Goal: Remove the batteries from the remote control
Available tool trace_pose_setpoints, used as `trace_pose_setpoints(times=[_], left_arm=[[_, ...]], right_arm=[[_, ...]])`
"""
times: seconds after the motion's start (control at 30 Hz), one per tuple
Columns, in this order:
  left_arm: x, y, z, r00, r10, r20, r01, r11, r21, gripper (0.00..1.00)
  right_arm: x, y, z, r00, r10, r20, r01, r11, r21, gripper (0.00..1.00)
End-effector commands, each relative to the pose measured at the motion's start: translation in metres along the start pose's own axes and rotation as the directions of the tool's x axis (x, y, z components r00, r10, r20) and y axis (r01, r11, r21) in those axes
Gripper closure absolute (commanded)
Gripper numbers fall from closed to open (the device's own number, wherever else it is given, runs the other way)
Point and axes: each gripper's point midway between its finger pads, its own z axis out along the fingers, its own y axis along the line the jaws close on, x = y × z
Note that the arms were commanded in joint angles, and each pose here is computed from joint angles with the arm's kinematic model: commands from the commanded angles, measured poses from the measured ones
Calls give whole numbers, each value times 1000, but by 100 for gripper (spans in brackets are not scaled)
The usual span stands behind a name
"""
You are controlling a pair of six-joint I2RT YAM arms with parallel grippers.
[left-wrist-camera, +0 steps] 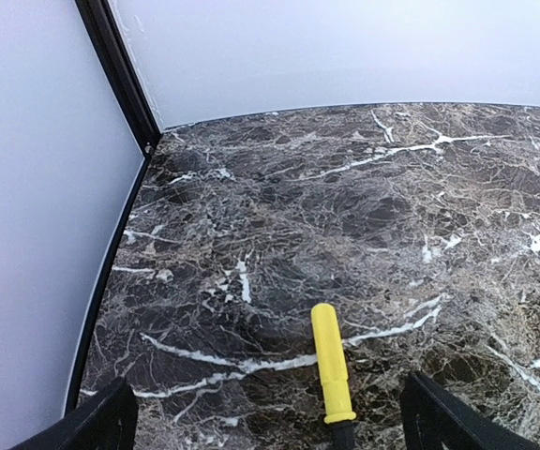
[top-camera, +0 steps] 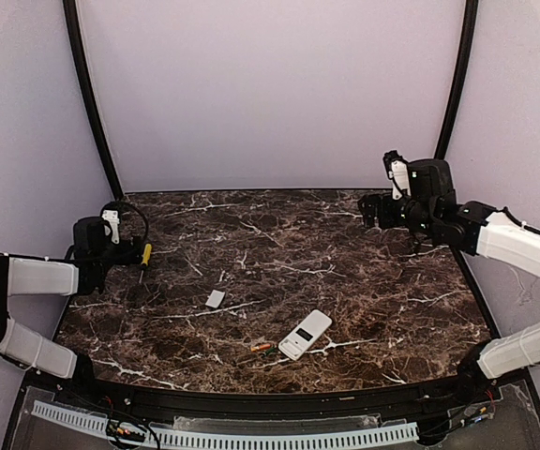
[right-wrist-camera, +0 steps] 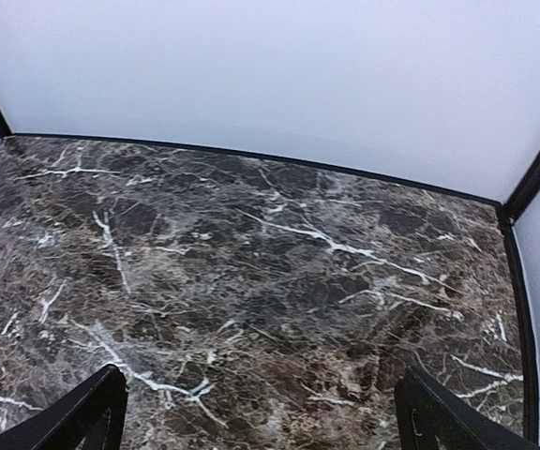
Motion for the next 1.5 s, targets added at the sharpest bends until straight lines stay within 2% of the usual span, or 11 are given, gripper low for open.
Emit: trace_pose_setpoints(times=[0.0,0.17,0.33,0.53,0.8,0.93,1.07,1.37,1.47], left_arm=[[-18,9,-1,990,12,140,-5,999,-52,1],[-9,6,0,985,37,171,-29,999,-45,1],[0,4,1,979,42,199,-35,999,-39,1],[16,0,8,975,45,218,-38,999,-34,1],[19,3,10,976,32,215,-24,999,-38,1],[19,3,9,976,32,216,-24,999,-40,2],[18,3,9,976,32,217,-24,999,-40,2],[19,3,9,976,32,217,-24,999,-39,1],[19,3,9,976,31,217,-23,999,-39,1]], right_arm=[[3,-45,0,996,82,35,-87,986,144,1],[20,-83,1,993,109,48,-118,964,239,1],[35,-123,-2,983,142,120,-174,929,328,1],[49,-150,-5,985,36,168,-107,895,434,1],[93,-160,8,979,-112,171,35,917,398,1],[110,-160,17,969,-102,225,33,956,291,1],[102,-157,23,952,-118,283,61,977,202,1],[115,-171,20,923,-106,369,44,984,173,1],[118,-173,26,937,-96,336,39,984,172,1]])
